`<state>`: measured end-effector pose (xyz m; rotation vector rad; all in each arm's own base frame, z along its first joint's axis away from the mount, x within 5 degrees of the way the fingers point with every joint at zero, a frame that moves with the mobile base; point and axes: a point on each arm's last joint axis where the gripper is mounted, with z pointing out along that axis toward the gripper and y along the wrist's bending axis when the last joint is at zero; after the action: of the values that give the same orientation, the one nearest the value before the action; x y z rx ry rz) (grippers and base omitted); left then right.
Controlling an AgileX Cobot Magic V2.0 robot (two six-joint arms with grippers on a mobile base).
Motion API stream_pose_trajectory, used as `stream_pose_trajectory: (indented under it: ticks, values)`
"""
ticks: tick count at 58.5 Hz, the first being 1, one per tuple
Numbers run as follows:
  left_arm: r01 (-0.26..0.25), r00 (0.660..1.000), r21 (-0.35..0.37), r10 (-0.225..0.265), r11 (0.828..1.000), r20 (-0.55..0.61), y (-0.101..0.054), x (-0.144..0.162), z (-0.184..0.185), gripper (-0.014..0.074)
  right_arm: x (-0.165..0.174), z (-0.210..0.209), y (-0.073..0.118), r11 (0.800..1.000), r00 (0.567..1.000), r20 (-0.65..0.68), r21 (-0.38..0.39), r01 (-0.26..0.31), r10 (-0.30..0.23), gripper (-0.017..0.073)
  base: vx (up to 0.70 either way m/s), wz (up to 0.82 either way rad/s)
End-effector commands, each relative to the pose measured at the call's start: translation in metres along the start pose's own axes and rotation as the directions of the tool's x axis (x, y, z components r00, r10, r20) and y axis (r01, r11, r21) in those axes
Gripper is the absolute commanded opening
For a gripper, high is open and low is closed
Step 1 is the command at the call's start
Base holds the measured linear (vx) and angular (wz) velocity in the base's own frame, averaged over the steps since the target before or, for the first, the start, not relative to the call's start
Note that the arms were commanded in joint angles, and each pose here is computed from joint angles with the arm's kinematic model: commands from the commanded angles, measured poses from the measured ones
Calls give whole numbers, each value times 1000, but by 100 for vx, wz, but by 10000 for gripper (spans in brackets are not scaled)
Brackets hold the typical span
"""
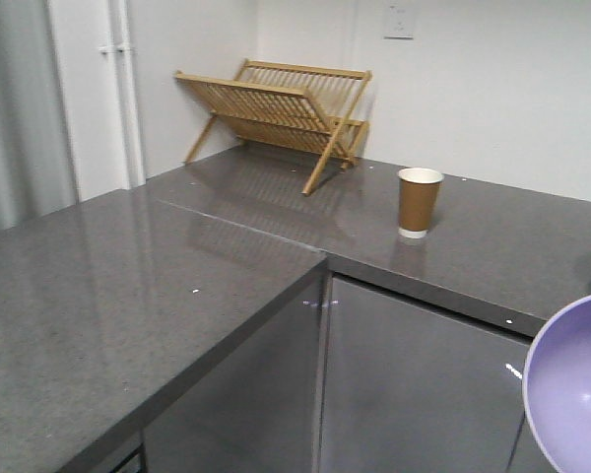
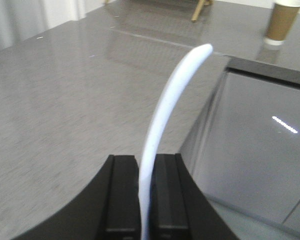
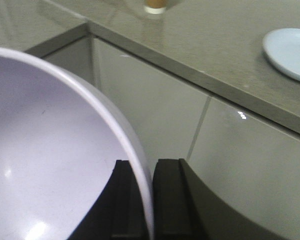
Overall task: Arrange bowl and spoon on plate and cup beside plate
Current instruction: 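Drive the base to the counter with the paper cup and plate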
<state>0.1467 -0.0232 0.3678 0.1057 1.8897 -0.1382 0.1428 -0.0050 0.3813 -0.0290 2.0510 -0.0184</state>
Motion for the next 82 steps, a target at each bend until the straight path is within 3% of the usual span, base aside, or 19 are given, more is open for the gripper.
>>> stream_pose_trajectory:
  ticks: [1, 39, 82]
  values:
    - [9, 993, 11, -11, 1000, 118, -1, -17, -6, 4, -15, -7, -1, 1000, 994, 113, 16, 4, -6, -12, 17, -61]
    - [9, 993, 11, -11, 1000, 118, -1, -17, -6, 4, -15, -7, -1, 1000, 994, 113, 16, 4, -6, -12, 18, -53]
    - [9, 993, 11, -11, 1000, 118, -1, -17, -6, 4, -15, -7, -1, 1000, 994, 113, 16, 4, -6, -12, 29, -14]
